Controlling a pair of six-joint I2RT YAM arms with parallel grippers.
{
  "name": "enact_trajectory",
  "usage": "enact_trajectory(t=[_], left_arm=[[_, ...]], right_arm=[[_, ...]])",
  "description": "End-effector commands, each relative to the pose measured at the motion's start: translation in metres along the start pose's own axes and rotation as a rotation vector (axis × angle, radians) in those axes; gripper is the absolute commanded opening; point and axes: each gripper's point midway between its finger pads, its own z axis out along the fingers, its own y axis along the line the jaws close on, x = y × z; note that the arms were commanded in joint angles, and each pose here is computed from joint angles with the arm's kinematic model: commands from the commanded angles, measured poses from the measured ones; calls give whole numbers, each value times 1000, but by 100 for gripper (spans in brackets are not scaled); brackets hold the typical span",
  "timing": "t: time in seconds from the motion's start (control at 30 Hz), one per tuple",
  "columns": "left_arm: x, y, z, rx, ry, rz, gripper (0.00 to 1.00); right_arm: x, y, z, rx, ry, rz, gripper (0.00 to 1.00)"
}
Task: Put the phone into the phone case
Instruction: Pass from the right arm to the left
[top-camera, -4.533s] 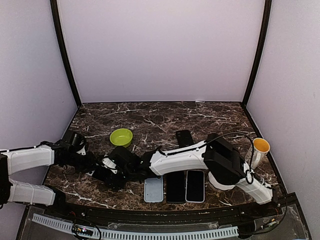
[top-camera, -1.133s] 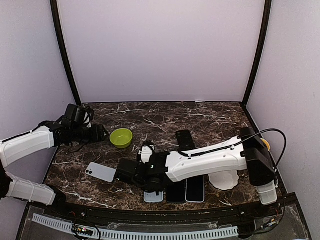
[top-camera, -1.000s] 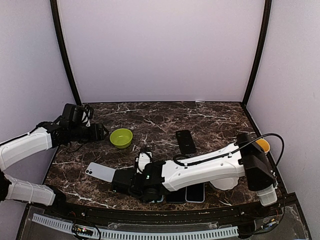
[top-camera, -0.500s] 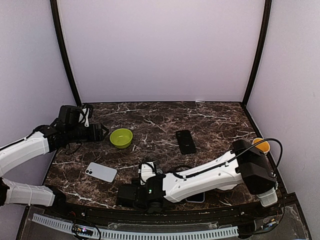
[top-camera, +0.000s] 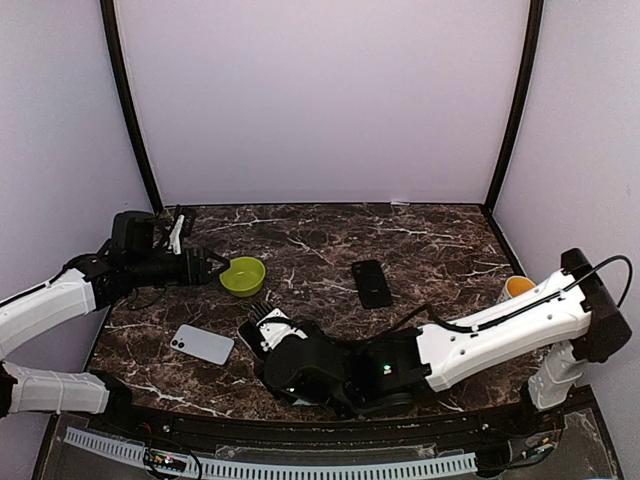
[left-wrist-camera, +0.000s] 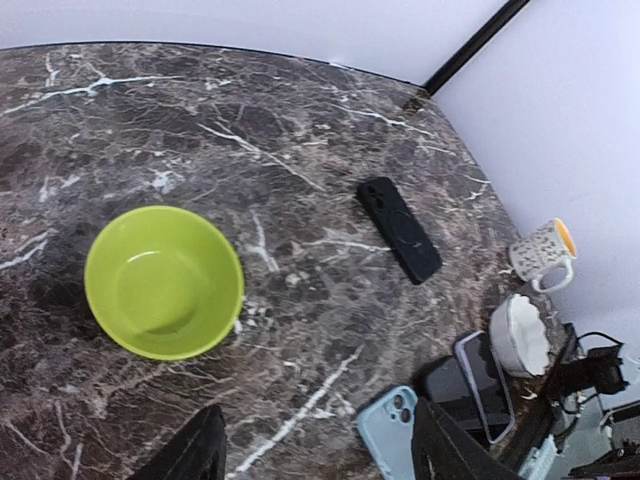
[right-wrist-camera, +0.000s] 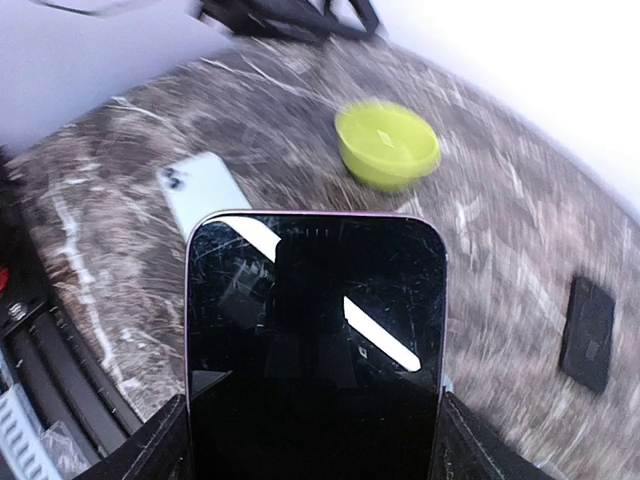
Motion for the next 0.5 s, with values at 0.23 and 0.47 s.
enact_trajectory(t=[0.23,0.47], left_arm=[[-14,-130,-106,508,76,-49,71],[8,-138,-108,544,177,-46,78]], right_arm=[[-85,-18,-39,-196,-226,-396,0],[-103,-25,-33,-201,-250,-441,0]])
